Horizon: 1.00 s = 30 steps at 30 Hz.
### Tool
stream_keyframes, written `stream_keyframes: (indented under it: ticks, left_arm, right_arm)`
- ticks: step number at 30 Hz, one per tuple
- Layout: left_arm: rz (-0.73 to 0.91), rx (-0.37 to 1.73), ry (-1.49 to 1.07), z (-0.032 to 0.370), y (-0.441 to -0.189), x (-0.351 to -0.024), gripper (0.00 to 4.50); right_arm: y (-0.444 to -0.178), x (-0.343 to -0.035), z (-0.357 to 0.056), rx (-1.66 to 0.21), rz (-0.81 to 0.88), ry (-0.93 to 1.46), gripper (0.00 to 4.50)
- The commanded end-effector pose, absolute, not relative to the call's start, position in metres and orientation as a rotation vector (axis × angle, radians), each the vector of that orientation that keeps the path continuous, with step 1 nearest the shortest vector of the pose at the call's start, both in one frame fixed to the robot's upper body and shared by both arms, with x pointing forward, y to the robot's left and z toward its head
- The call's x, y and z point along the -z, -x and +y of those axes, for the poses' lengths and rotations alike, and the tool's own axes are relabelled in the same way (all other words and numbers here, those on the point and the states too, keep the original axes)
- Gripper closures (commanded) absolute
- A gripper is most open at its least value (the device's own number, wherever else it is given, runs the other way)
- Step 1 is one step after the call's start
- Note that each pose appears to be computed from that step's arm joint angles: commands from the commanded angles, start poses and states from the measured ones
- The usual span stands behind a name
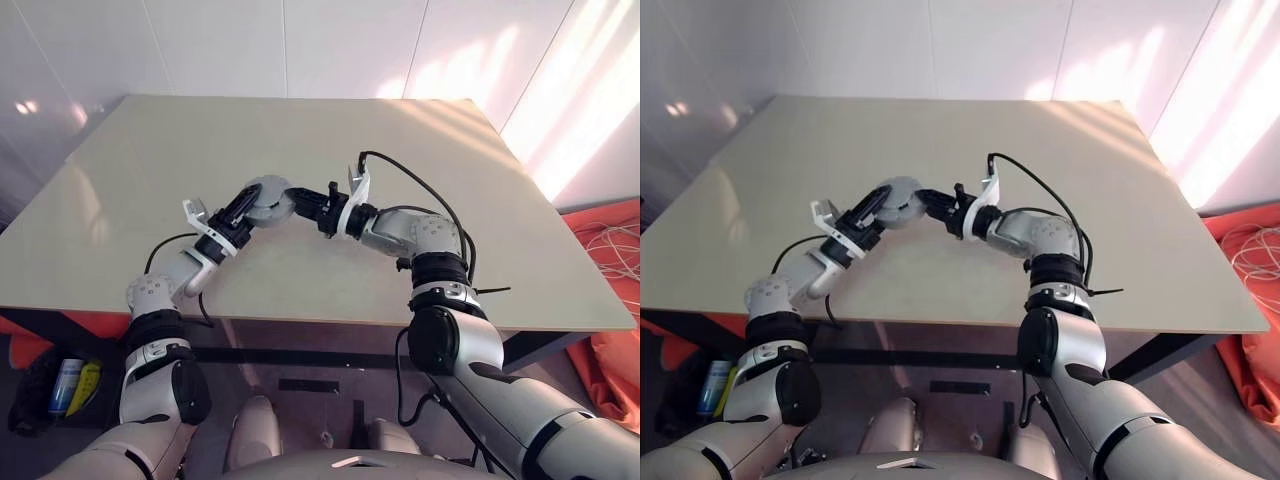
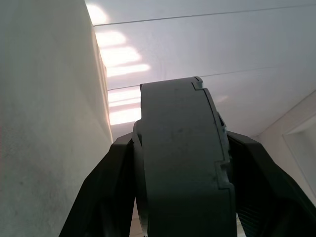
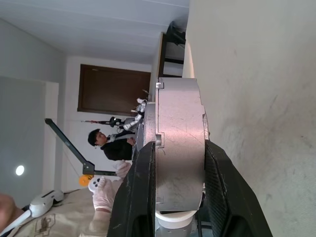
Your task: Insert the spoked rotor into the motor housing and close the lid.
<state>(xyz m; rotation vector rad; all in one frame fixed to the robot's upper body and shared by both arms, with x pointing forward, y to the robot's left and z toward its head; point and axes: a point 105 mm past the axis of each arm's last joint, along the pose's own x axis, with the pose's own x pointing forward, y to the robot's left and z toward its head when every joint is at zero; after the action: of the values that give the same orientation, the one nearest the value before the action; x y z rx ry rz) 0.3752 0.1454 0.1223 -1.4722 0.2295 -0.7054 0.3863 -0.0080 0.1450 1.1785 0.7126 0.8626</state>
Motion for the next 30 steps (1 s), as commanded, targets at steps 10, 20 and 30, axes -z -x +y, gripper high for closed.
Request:
stream_keyframes:
  ticks: [10, 20, 30]
  left_arm:
    - [0.177, 0.706, 1.444, 0.148, -0.379, -0.133, 2.24]
    - [-0.167, 0.354, 1.472, 0.226, -0.399, -0.136, 2.24]
    - [-0.307, -0.144, 1.405, 0.314, -0.392, -0.103, 2.24]
  right_arm:
    - [-0.41, -0.166, -0.023, -0.783, 0.433, -0.981, 1.11]
    - [-0.422, -0.159, -0.04, -0.699, 0.382, -1.0, 1.11]
    - [-0.424, -0.153, -0.055, -0.652, 0.375, -1.001, 1.11]
